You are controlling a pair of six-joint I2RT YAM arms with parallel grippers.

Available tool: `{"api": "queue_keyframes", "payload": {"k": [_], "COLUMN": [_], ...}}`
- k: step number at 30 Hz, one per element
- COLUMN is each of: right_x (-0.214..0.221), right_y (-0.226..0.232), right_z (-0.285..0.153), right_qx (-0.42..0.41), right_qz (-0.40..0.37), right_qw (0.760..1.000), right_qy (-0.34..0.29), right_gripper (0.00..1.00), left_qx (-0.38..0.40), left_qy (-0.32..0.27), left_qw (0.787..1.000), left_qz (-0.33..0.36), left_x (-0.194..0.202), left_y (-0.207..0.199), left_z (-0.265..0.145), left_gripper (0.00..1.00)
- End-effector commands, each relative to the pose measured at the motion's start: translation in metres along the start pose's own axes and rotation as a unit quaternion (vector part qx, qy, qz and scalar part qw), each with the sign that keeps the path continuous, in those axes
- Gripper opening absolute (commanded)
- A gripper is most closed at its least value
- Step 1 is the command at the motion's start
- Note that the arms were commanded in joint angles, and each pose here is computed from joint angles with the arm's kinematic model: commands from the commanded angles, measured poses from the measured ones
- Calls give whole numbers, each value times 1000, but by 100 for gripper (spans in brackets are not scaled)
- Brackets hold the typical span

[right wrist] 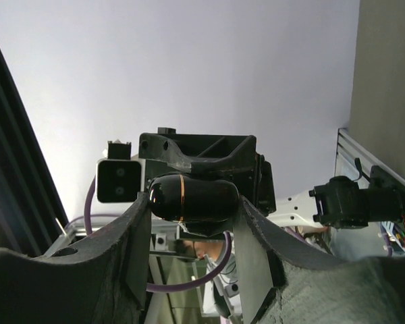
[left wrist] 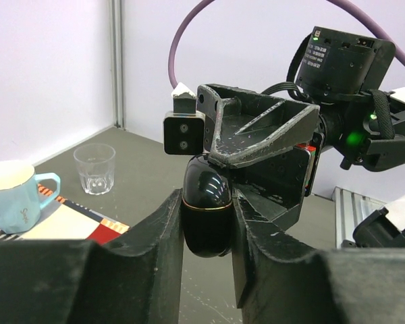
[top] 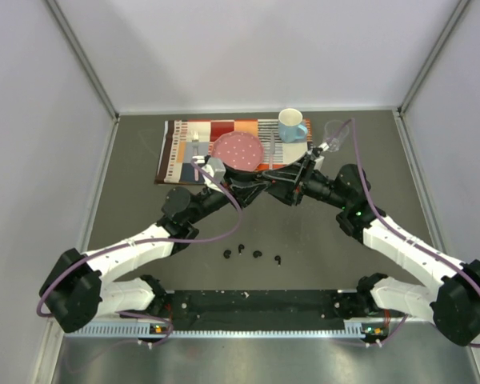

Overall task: Insert the wireless bluetooth earbuds into the charging case
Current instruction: Pick up the charging case at the center of the board.

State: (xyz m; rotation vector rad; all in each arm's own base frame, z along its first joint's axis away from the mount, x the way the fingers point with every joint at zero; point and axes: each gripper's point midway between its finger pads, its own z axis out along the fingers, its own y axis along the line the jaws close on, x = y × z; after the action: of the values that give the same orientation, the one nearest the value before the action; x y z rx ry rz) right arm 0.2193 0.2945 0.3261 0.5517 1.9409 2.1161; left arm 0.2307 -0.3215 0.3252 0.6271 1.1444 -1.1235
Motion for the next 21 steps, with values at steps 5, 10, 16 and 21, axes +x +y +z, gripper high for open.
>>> {"api": "queue_keyframes", "payload": {"k": [5, 10, 16, 21], "right_x": [10, 10, 9, 12], "right_y": [25, 23, 20, 20], "right_z": [-2, -3, -4, -4], "right_qx": [-44, -41, -38, -38], "right_qz": [-26, -24, -22, -41], "right_qw": [999, 999, 999, 998], "right_qy": [10, 11, 10, 17], "right_gripper": [0, 0, 0, 16], "left_qx": [8, 5, 11, 15], "left_qy": [-12, -14, -18, -16], "left_qw": [1000, 1000, 1000, 1000], "left_qz": [1, -1, 2, 6], "left_x": [-8, -8, -13, -13], "left_y": [-4, -3, -5, -6], "left_z": [2, 2, 6, 5], "left_gripper": [52, 51, 23, 0]}}
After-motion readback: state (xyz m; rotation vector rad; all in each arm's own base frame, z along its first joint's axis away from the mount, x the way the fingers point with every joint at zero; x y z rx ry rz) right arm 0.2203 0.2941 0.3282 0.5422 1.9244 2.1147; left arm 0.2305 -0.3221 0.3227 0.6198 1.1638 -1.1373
